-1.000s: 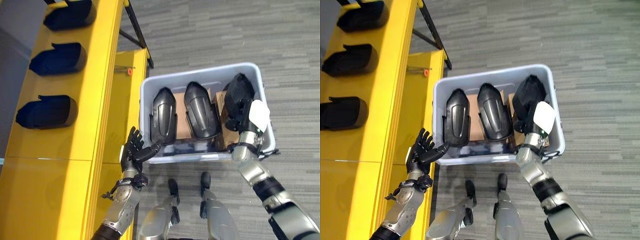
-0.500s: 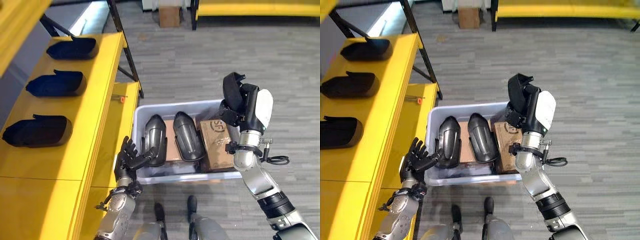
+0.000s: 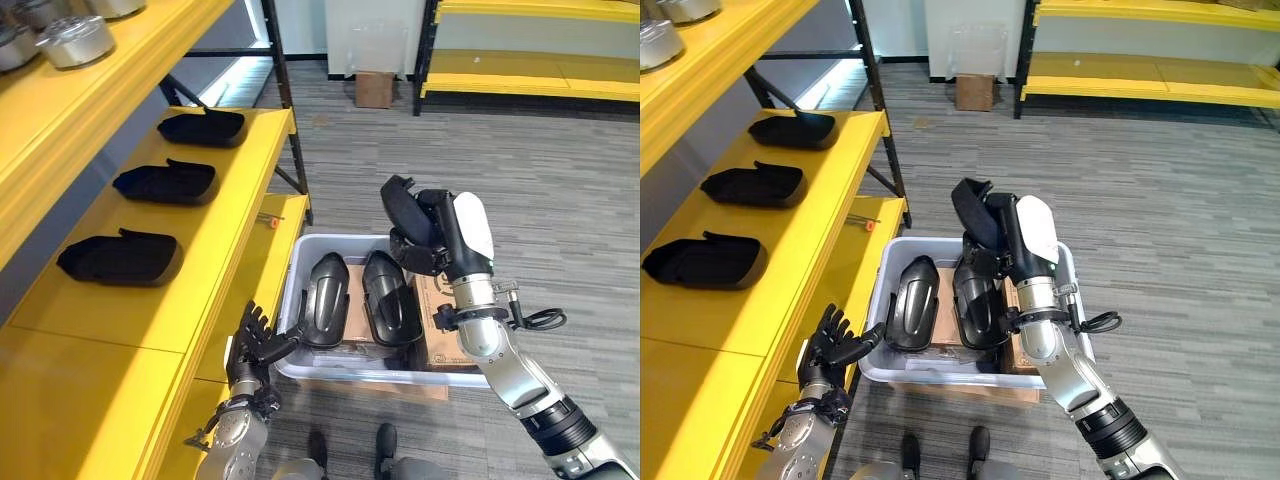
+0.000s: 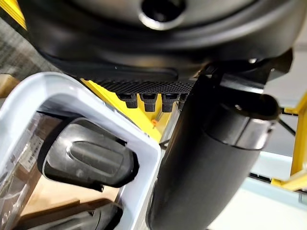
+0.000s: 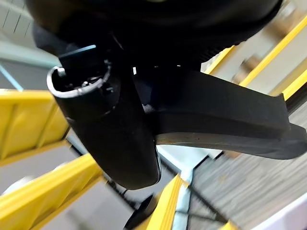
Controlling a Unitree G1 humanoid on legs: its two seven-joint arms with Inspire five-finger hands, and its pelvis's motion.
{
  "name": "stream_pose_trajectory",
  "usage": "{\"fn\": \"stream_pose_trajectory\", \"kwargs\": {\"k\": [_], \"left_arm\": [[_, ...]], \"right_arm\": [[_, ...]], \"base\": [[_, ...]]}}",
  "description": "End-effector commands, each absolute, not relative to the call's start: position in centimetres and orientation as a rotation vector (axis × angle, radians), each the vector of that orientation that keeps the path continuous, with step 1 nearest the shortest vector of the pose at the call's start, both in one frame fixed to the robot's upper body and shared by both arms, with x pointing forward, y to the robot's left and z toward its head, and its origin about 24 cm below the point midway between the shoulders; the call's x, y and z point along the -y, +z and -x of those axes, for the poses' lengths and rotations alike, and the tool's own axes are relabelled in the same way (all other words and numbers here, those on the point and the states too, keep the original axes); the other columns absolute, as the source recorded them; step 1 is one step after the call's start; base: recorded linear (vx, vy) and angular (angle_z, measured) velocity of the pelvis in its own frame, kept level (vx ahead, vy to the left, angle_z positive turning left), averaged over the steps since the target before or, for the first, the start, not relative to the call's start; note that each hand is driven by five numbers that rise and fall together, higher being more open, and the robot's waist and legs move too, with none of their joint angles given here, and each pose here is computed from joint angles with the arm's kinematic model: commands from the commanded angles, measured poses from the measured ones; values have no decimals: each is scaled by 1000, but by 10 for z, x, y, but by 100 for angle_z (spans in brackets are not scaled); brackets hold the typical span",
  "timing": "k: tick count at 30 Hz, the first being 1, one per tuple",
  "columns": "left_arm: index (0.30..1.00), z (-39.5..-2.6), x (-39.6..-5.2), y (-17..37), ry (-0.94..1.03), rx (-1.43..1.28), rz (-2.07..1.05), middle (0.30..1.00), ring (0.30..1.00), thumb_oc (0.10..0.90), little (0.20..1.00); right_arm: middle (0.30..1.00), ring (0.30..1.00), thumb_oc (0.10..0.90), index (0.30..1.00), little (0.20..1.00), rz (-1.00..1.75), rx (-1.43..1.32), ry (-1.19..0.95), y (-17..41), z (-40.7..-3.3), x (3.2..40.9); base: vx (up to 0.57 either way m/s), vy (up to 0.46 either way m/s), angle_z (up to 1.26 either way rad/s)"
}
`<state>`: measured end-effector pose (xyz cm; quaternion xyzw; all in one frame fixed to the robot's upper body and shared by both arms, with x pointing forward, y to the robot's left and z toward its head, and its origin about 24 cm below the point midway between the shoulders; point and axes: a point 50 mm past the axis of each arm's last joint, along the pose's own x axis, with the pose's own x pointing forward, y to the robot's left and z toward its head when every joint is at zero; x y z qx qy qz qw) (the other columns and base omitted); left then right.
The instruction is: Move parts from the plastic box to the shelf.
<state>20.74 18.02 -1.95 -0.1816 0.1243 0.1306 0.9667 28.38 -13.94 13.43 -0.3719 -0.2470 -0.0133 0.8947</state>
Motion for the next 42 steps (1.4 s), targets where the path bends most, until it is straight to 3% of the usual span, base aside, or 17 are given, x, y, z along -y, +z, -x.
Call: {"fn": "stream_pose_trajectory", "kwargs": {"k": [1,8,17,22,33,42], "left_arm": [[1000,-219,-183,5,94,-107,319,1000,1000,900,1000],[1000,-219,-153,-4,-344,-200,217,1000,1000,900,1000],[1000,-229,-119,-9,-617,-334,53,1000,1000,900,1000],[1000,-226,-118,-15,-628,-392,28,1000,1000,900,1000],[1000,-203,-137,-35,-584,-443,18,1000,1000,900,1000],[1000,-201,-142,-31,-697,-519,-57,1000,1000,900,1000]], "right_arm": [[300,300,400,300,300,735,1033,11,216,-262,112],[300,300,400,300,300,813,1141,-32,218,-250,123],[300,300,400,300,300,888,1295,-107,231,-249,120],[300,300,400,300,300,913,1327,-148,244,-249,123],[300,300,400,300,300,954,1382,-19,244,-237,118],[300,300,400,300,300,994,1238,28,215,-226,138]], "base": [[-88,-67,22],[-168,-10,85],[-191,183,49],[-150,305,59],[-126,183,31],[-40,-143,118]]}}
